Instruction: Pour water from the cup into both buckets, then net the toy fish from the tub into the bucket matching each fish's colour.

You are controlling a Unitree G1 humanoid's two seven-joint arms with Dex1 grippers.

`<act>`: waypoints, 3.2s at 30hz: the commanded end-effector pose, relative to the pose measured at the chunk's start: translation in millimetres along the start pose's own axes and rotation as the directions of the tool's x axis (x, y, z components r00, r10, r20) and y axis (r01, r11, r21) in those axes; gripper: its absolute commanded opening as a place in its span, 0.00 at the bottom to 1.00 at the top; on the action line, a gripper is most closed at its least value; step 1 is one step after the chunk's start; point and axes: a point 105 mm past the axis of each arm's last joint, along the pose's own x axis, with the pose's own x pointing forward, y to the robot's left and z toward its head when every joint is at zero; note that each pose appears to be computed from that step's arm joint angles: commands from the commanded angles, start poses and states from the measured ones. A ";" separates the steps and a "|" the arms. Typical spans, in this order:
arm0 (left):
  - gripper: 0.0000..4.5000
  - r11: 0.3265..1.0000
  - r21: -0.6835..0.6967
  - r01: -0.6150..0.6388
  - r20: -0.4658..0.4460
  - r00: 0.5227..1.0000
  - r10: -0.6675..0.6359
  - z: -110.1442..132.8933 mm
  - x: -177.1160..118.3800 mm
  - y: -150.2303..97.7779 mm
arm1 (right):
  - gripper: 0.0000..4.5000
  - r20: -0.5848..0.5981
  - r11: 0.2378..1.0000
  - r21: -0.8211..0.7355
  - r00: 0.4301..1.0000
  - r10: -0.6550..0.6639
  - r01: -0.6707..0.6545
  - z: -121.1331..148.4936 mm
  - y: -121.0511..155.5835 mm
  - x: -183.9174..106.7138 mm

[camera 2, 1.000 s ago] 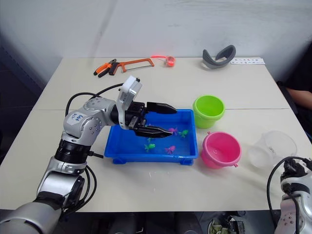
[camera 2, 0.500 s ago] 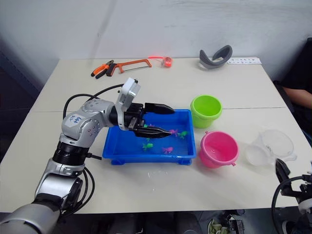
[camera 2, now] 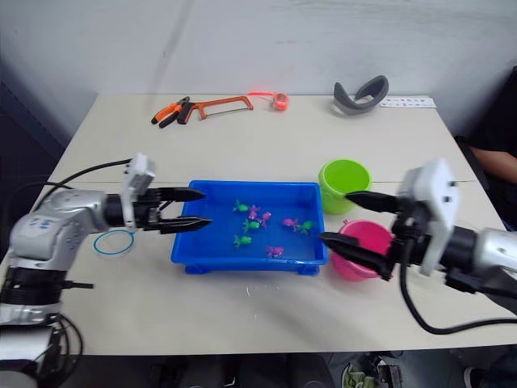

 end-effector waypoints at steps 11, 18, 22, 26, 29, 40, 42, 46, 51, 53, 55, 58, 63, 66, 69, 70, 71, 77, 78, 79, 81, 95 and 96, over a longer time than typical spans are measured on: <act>1.00 0.954 0.068 -0.292 -0.402 0.867 0.294 -40.4 -65.4 92.4 | 0.99 0.030 0.994 -0.034 0.994 0.109 -0.108 1.2 5.4 31.1; 1.00 0.929 0.144 -0.341 -0.587 0.726 0.358 -64.2 -59.8 107.8 | 0.99 0.054 0.999 -0.034 0.998 0.045 -0.043 -0.5 12.3 29.2; 1.00 0.906 0.182 -0.383 -0.607 0.681 0.409 -68.6 -55.0 114.5 | 0.99 0.057 0.999 -0.034 0.998 0.009 -0.007 -1.4 15.8 26.3; 1.00 0.912 0.178 -0.370 -0.622 0.675 0.396 -77.8 -42.1 112.8 | 0.99 0.058 0.999 -0.036 0.998 -0.020 0.022 -1.0 15.9 23.1; 0.95 0.908 0.196 -0.371 -0.642 0.651 0.405 -88.7 -36.9 112.5 | 1.00 0.060 0.999 -0.036 0.998 -0.034 0.036 -0.5 15.3 21.9; 0.01 0.886 0.155 -0.436 -0.583 0.684 0.439 -92.4 -26.6 114.4 | 1.00 0.050 0.998 -0.046 0.998 -0.046 0.048 1.2 15.8 18.1; 0.01 0.871 0.137 -0.471 -0.504 0.724 0.471 -70.7 -30.0 120.1 | 1.00 0.043 0.998 -0.050 0.998 -0.044 0.046 1.0 15.8 17.1; 0.01 0.886 0.152 -0.439 -0.340 0.818 0.463 -20.2 -30.6 122.5 | 1.00 0.031 0.998 -0.037 0.999 -0.041 0.042 1.0 15.4 13.0; 0.01 0.941 0.226 -0.252 -0.145 0.946 0.288 50.0 -22.6 101.0 | 1.00 -0.015 0.999 -0.029 1.000 -0.016 0.015 2.9 11.0 4.1; 0.01 0.940 0.307 -0.148 -0.118 0.974 0.192 68.6 -20.2 85.6 | 1.00 -0.039 0.999 -0.047 0.999 -0.007 0.005 7.4 6.4 -0.8; 0.01 0.931 0.365 -0.016 -0.082 0.995 0.049 85.9 -14.7 62.8 | 1.00 -0.065 0.998 -0.063 0.998 0.003 -0.007 12.0 2.1 -5.8; 0.01 0.886 0.422 0.194 -0.071 0.981 -0.181 99.9 -10.5 22.9 | 1.00 -0.105 0.996 -0.081 0.994 0.027 -0.036 17.3 -1.7 -11.9; 0.01 0.771 0.502 0.392 -0.143 0.917 -0.373 99.0 13.9 -25.1 | 1.00 -0.168 0.988 -0.129 0.984 0.067 -0.089 29.7 -11.8 -15.2; 0.01 0.705 0.524 0.477 -0.173 0.871 -0.460 98.2 34.8 -47.0 | 1.00 -0.164 0.983 -0.141 0.982 0.094 -0.117 33.9 -19.0 -2.1; 0.01 0.662 0.532 0.528 -0.203 0.839 -0.506 94.1 53.1 -57.9 | 1.00 -0.146 0.983 -0.158 0.987 0.071 -0.094 36.4 -32.8 22.0; 0.01 0.649 0.537 0.538 -0.212 0.831 -0.514 94.0 58.9 -60.6 | 1.00 -0.146 0.984 -0.152 0.987 0.067 -0.090 37.1 -35.5 29.9; 0.01 0.641 0.541 0.545 -0.218 0.827 -0.519 94.2 62.7 -62.5 | 1.00 -0.150 0.985 -0.148 0.986 0.067 -0.089 37.8 -37.1 35.5; 0.01 0.577 0.560 0.594 -0.270 0.789 -0.552 95.7 71.7 -70.1 | 1.00 -0.225 0.982 -0.145 0.970 0.089 -0.123 30.3 -36.5 51.8; 0.00 0.572 0.560 0.599 -0.275 0.786 -0.554 95.8 72.6 -70.4 | 0.94 -0.231 0.980 -0.145 0.968 0.098 -0.134 30.1 -35.3 52.3; 0.00 0.569 0.560 0.602 -0.279 0.784 -0.555 95.6 73.3 -70.4 | 0.88 -0.233 0.979 -0.145 0.967 0.105 -0.141 30.3 -34.5 52.8; 0.00 0.565 0.562 0.604 -0.288 0.783 -0.551 95.0 75.7 -69.6 | 0.71 -0.230 0.978 -0.140 0.966 0.121 -0.156 31.5 -31.4 55.6; 0.00 0.565 0.582 0.585 -0.282 0.797 -0.534 99.7 85.6 -68.8 | 0.43 -0.270 0.959 -0.113 0.937 0.222 -0.260 33.2 -12.0 65.1; 0.00 0.566 0.582 0.584 -0.284 0.798 -0.532 100.0 85.6 -68.3 | 0.43 -0.275 0.958 -0.111 0.935 0.225 -0.263 32.4 -11.6 65.0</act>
